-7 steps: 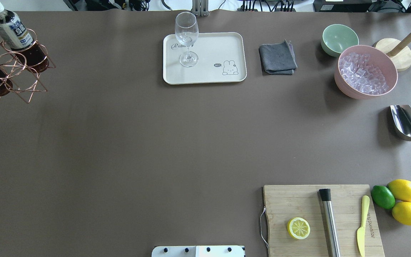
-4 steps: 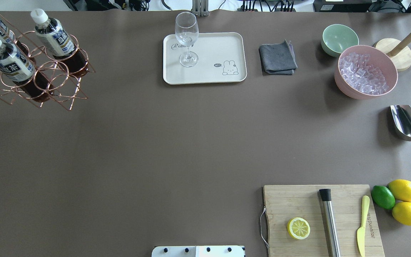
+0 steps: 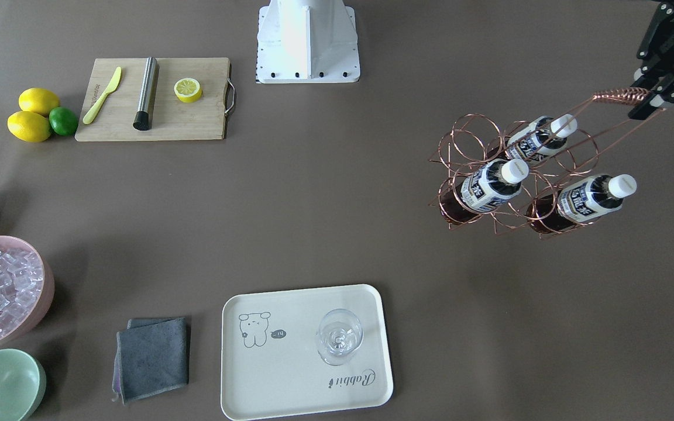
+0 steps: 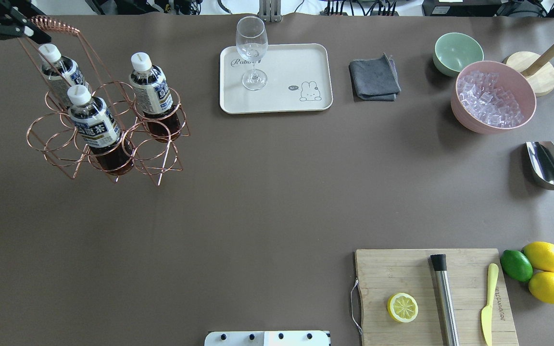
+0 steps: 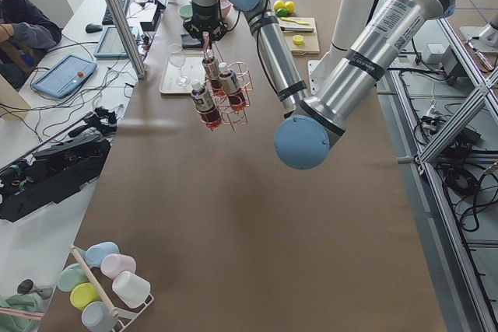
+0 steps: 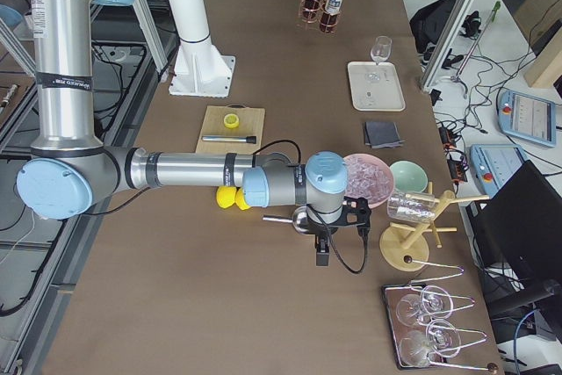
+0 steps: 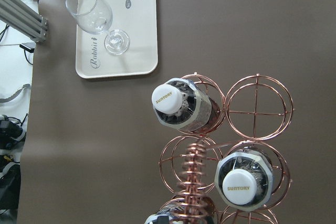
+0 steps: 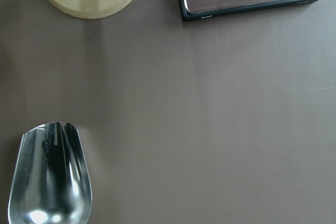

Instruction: Take tea from basket to plate

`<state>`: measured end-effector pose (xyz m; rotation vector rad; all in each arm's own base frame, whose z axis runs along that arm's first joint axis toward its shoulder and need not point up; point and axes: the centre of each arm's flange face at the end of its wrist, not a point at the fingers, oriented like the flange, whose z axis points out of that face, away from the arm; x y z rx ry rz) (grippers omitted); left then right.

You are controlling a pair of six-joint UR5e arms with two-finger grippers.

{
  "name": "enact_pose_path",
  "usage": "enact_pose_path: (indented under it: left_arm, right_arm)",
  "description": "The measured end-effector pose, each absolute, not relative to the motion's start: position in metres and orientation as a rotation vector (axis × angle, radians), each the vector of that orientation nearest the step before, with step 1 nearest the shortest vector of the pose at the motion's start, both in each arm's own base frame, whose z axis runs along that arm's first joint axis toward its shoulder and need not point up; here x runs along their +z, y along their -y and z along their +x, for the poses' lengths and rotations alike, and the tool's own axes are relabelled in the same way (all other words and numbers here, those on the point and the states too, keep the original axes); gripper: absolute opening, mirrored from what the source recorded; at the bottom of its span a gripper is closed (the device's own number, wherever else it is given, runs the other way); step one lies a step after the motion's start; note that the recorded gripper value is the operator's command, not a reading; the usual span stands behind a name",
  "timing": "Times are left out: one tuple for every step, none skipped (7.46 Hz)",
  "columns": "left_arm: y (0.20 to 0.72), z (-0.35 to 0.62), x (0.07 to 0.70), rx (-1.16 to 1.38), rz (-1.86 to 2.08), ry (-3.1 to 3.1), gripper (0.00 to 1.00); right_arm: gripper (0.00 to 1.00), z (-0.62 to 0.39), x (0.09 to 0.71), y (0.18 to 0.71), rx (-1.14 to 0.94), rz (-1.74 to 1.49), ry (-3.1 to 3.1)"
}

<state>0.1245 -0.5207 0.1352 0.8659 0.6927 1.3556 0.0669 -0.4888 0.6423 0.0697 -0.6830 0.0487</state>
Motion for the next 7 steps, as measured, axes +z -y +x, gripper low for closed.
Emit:
enact_pose_path:
  left_arm:
    - [0.512, 0.151, 0.117, 1.345, 0.855, -0.721, 0.0]
    - [0.504, 0.176, 0.104, 1.338, 0.849, -0.734, 0.0]
    - [0.496, 0.199, 0.095, 1.329, 0.845, -0.753, 0.0]
    - [0.488, 0.222, 0.087, 1.322, 0.846, -0.764, 0.0]
    - [0.478, 0.247, 0.076, 1.314, 0.842, -0.765, 0.0]
    - [0.464, 0.275, 0.061, 1.308, 0.837, -0.77, 0.0]
    - [0.448, 0.298, 0.045, 1.298, 0.833, -0.787, 0.0]
  right_arm:
    - [1.0, 0.061, 0.635, 0.492, -0.008, 0.114, 0.695]
    - [1.0, 0.047, 0.619, 0.499, -0.064, 0.155, 0.724]
    - [1.0, 0.03, 0.598, 0.508, -0.101, 0.187, 0.749]
    - [1.0, 0.003, 0.574, 0.521, -0.122, 0.21, 0.774]
    - [1.0, -0.034, 0.551, 0.529, -0.151, 0.23, 0.806]
    - [1.0, -0.07, 0.533, 0.53, -0.173, 0.256, 0.842]
    - [1.0, -0.105, 0.512, 0.528, -0.2, 0.306, 0.889]
